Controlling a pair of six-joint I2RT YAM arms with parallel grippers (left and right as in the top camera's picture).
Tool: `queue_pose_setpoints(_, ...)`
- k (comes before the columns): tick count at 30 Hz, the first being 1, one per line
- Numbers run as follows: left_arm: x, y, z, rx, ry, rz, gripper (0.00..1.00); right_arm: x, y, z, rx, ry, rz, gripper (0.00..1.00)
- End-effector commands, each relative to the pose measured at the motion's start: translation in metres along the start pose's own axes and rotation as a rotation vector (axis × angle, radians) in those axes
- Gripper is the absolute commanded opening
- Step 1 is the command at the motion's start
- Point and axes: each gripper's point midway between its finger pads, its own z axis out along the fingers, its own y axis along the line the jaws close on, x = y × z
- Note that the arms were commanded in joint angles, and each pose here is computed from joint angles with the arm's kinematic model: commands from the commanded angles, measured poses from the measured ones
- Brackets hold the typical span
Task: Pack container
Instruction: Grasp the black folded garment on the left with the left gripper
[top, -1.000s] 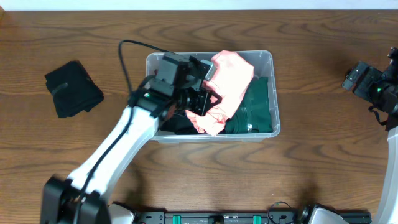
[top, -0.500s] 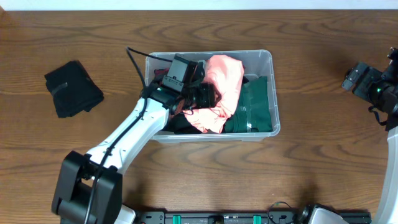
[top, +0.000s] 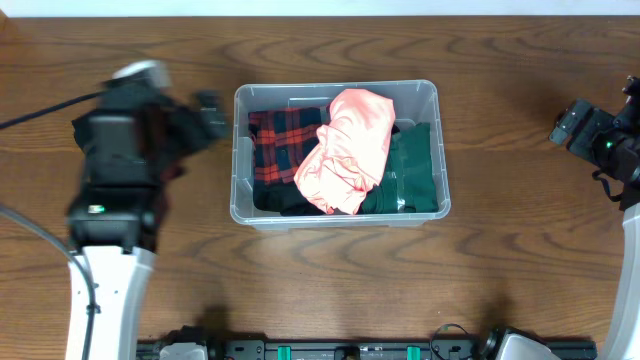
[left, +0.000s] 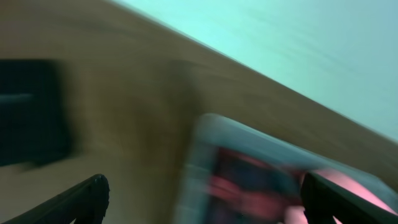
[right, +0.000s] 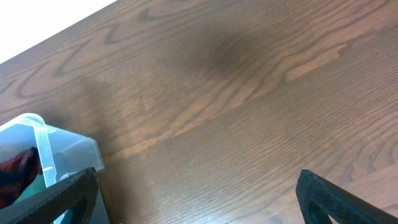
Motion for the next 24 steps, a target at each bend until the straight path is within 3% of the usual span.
queue_pose_setpoints(1,-0.016,0.095,0.020,-0.275,-0.007,-0.114,0.98,0.001,-0.002,0.001,-0.001,0.004,0.017,0.99)
queue_pose_setpoints(4,-0.022,0.156,0.040,-0.371,0.009,-0.203,0.98,0.001,-0.002,0.001,-0.001,0.005,0.017,0.99)
queue_pose_setpoints(9,-0.021,0.210,0.100,-0.226,0.077,-0.239,0.98,0.000,-0.002,0.001,-0.002,0.000,0.016,0.99)
queue_pose_setpoints(16,0.016,0.254,0.165,-0.094,0.224,-0.302,0.98,-0.002,-0.002,0.001,-0.004,-0.007,0.000,0.99)
queue_pose_setpoints(24,0.037,0.262,0.202,-0.037,0.265,-0.241,0.98,-0.002,-0.002,0.001,-0.003,-0.007,-0.007,0.99)
